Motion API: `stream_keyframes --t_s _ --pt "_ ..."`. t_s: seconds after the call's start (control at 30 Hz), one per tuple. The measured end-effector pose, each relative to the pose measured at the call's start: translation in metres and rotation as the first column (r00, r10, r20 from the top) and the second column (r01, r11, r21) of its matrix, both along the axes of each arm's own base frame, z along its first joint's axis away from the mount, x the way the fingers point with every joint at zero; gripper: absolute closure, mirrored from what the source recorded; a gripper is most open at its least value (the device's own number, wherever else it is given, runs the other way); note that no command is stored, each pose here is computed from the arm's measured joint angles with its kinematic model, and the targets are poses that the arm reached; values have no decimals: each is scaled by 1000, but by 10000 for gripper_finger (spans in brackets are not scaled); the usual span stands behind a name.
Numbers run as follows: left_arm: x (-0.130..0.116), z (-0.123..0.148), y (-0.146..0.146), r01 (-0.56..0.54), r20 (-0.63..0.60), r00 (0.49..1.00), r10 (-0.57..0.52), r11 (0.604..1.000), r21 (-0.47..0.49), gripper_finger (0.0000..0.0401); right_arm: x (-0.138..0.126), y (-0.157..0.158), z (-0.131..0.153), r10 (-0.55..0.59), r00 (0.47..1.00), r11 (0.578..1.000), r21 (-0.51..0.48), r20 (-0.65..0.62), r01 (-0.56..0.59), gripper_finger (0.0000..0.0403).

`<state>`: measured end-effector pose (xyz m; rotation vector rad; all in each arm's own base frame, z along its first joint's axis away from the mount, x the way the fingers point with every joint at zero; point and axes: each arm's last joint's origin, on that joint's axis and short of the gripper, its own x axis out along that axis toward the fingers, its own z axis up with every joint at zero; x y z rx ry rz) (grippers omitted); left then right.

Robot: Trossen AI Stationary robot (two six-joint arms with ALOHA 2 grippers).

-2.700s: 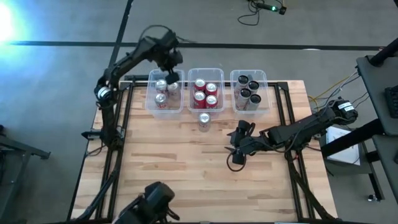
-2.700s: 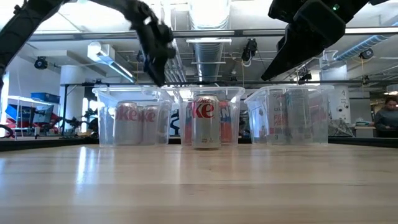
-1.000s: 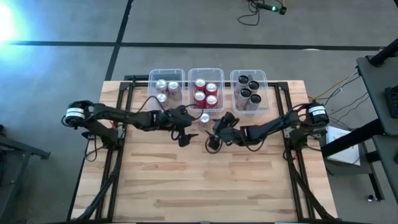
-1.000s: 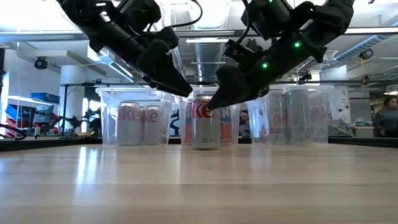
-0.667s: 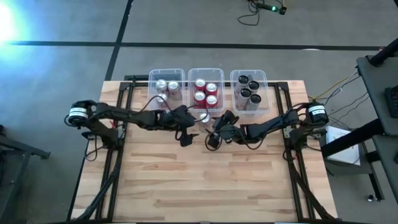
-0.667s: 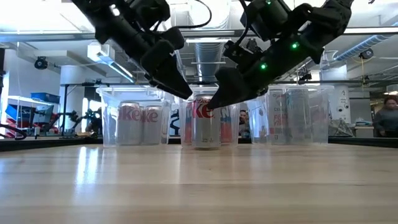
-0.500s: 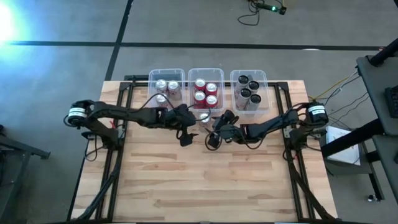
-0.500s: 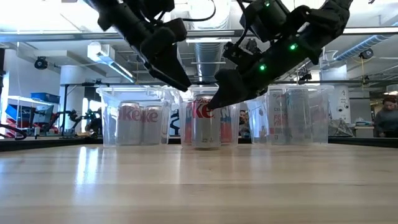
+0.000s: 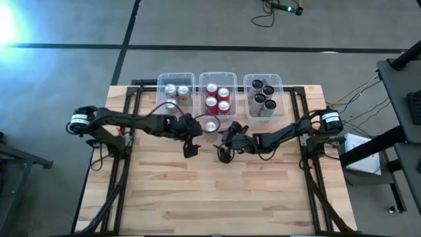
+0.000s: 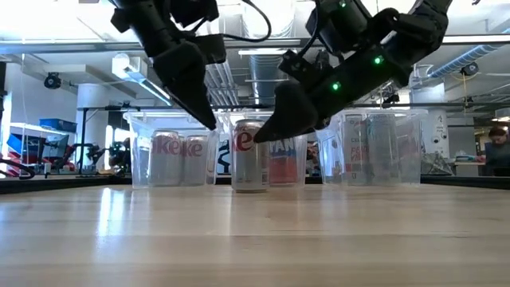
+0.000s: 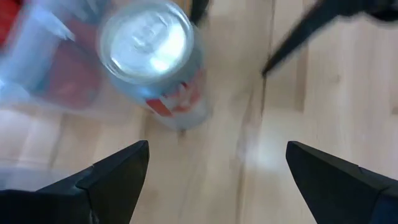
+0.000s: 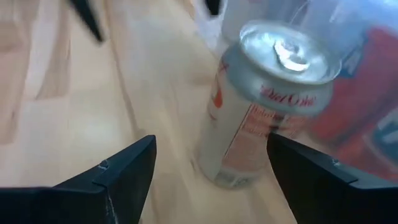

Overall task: Sort soda cans
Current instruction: Put the red-silver soda can into the left transparent bin

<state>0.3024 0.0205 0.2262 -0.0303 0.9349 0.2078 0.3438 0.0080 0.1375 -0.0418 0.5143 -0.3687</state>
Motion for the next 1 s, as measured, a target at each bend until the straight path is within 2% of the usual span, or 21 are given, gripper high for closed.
stream_keyframes --t_s 0.23,0.37,0.57,0.77,1.0 --pt "-3 -6 -2 -15 -22 1000 15 1000 5 38 2 -11 6 -124 992 989 -77 21 126 101" --pt "-3 -6 -1 -31 -22 999 31 999 30 38 5 -16 9 -47 999 999 -25 25 48 108" --pt "-3 -6 -2 -27 -28 999 28 999 45 38 9 -6 14 183 981 981 52 71 -186 120" --pt "-4 -6 -6 2 -42 999 1 999 54 38 9 -4 14 189 980 979 63 71 -193 129" --pt "-2 -6 8 -46 -14 999 47 997 64 38 9 -3 14 183 980 979 75 73 -188 132"
